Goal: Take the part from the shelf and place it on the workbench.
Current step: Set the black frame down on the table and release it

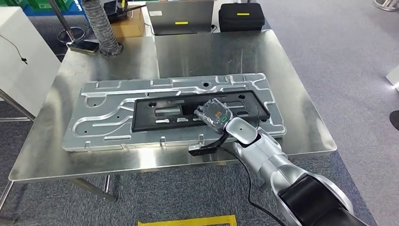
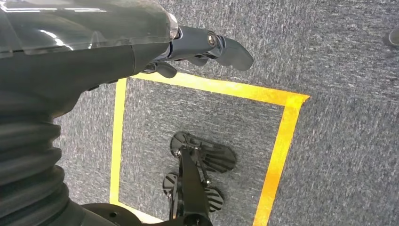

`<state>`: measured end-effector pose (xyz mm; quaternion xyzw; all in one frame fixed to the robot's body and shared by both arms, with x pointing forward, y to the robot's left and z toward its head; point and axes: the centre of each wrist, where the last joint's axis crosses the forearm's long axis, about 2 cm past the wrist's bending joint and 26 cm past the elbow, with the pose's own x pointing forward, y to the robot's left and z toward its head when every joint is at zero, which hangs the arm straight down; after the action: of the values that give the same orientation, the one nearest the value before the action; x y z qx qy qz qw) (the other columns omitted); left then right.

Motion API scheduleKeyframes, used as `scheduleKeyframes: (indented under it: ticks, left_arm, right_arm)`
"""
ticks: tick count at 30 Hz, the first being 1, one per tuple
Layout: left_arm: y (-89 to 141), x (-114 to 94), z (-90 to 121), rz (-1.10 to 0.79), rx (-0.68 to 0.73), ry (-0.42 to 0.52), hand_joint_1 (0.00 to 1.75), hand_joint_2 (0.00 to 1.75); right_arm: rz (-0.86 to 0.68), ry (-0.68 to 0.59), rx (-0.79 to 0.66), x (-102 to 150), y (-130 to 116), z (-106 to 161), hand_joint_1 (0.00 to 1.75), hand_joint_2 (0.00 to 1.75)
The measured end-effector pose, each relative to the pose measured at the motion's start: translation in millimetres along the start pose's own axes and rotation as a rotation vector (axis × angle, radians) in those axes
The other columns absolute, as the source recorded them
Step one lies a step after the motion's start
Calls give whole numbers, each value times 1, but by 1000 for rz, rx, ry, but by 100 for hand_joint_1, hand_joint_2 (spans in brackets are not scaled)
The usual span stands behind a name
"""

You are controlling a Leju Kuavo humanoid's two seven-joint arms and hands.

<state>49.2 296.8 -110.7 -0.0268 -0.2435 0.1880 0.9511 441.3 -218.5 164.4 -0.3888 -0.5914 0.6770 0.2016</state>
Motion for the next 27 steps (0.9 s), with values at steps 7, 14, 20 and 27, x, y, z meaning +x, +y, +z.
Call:
scheduleKeyframes:
  ticks: [7, 14, 20, 27]
  left_arm:
    - [3, 0, 0, -13, 9, -10, 0, 175]
    - [6, -1, 1, -29, 17, -12, 0, 175]
    - [6, 1, 0, -47, 26, -41, 0, 0]
    - [6, 0, 1, -53, 44, -47, 0, 0]
  right_arm:
    - [-66, -29, 27, 5, 17, 11, 175, 175]
    - [-116, -17, 23, 7, 31, 23, 0, 0]
    - [-207, -12, -56, 3, 35, 29, 0, 0]
    - [-654, 65, -440, -2, 17, 27, 0, 0]
